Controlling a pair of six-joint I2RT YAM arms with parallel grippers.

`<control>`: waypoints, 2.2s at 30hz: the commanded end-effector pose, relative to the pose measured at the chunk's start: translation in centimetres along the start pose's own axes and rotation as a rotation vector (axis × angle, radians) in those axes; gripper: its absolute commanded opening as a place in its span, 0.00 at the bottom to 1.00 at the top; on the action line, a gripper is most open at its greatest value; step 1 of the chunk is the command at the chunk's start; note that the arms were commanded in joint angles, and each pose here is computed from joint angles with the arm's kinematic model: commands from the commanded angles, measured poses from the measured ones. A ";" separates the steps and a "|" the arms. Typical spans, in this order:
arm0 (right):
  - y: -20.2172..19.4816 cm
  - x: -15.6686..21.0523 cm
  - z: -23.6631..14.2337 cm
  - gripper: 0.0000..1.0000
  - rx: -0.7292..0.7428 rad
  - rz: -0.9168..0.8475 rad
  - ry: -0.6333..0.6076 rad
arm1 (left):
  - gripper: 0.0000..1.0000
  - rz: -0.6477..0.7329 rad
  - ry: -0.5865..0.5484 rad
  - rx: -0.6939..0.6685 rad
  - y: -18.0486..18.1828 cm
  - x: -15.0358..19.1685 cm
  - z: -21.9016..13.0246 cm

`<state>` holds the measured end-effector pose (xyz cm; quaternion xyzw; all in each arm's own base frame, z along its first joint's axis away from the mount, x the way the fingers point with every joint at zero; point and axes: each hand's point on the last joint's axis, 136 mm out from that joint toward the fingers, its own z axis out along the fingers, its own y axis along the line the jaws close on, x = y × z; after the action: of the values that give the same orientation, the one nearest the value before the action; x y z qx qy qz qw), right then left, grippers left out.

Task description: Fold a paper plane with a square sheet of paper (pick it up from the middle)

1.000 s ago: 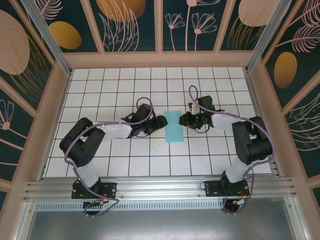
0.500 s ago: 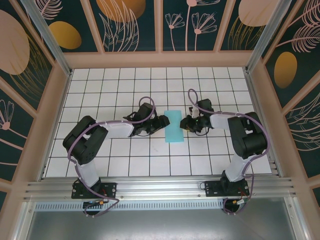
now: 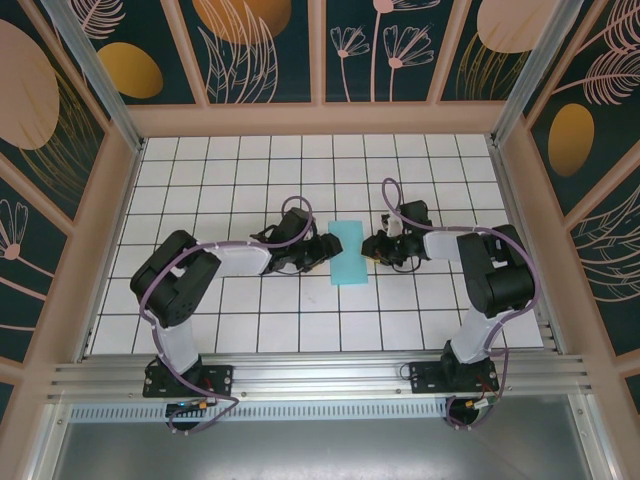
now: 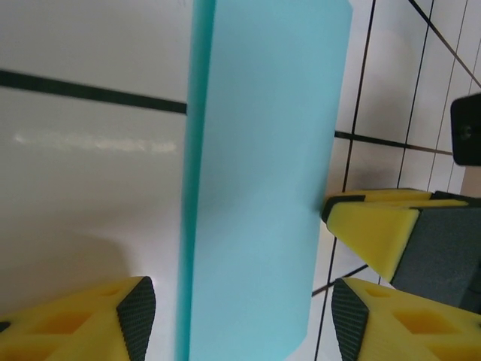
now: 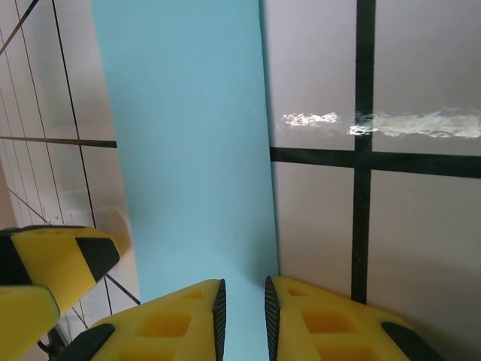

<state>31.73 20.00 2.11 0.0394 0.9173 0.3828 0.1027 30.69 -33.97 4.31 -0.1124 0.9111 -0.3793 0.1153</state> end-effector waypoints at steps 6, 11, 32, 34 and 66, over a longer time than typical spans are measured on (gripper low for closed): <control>-2.9 2.1 0.4 0.25 0.074 0.069 0.040 | 0.66 -0.046 0.042 0.025 -0.7 3.6 -1.3; -2.9 2.1 0.3 0.25 0.075 0.066 0.040 | 0.67 -0.049 0.049 0.013 -0.6 4.4 -1.3; -2.9 2.0 0.2 0.25 0.069 0.070 0.036 | 0.66 -0.035 0.096 -0.046 -0.1 5.1 1.0; -2.9 2.0 0.2 0.25 0.069 0.070 0.038 | 0.66 -0.034 0.098 -0.051 -0.1 5.1 1.1; -3.1 2.4 0.3 0.24 0.065 0.073 0.047 | 0.74 0.066 0.023 0.080 -4.6 2.9 1.8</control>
<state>31.74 19.85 2.17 0.0387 0.9122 0.3933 0.1083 28.34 -38.38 5.39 -0.0902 0.9036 -0.4068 0.0997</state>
